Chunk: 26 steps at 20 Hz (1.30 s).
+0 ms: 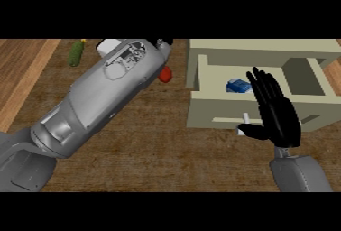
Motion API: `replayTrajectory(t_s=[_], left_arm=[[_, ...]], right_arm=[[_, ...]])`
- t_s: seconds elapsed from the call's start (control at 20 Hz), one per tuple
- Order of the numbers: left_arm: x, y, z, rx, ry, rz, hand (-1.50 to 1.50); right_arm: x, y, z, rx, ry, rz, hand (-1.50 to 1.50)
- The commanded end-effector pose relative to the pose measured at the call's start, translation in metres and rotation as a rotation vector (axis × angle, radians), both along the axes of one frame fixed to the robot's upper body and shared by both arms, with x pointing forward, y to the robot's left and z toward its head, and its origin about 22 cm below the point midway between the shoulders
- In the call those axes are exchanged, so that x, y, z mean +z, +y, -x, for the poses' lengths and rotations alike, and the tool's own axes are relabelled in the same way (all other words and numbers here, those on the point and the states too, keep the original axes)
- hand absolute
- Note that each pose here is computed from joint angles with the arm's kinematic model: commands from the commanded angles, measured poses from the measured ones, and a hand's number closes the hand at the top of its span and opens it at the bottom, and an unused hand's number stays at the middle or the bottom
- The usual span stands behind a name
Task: Pick up the can, place it into the drawer and close the drawer
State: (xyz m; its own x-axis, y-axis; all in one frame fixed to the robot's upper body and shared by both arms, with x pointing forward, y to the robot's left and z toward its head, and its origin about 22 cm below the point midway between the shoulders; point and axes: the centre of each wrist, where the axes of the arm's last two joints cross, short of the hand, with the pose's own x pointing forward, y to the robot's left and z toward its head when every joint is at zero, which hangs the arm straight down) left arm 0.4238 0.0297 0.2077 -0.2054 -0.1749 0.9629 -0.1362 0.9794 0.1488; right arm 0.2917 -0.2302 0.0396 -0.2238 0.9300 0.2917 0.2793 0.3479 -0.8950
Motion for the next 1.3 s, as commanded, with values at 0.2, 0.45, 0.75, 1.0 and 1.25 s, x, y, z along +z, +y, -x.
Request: replayTrajectory(t_s=[0.2, 0.45, 0.75, 1.0, 1.25], left_arm=[[0.020, 0.039, 0.005, -0.003, 0.010, -0.027, -1.50], [0.004, 0.061, 0.015, 0.011, 0.027, -0.021, -1.50], [0.017, 0.080, 0.028, 0.002, 0.042, -0.030, -1.50], [0.008, 0.095, 0.030, 0.011, 0.061, -0.002, -1.50], [-0.013, 0.099, 0.042, -0.007, 0.074, -0.019, -1.50]], right_arm=[[-0.041, 0.000, -0.034, -0.041, 0.045, 0.055, -1.50], [-0.051, 0.004, -0.057, -0.070, 0.020, 0.098, -1.50], [-0.049, 0.011, -0.088, -0.114, -0.061, 0.089, -1.50], [-0.026, 0.016, -0.118, -0.129, -0.117, 0.103, -1.50], [-0.010, 0.012, -0.133, -0.162, -0.134, 0.096, -1.50]])
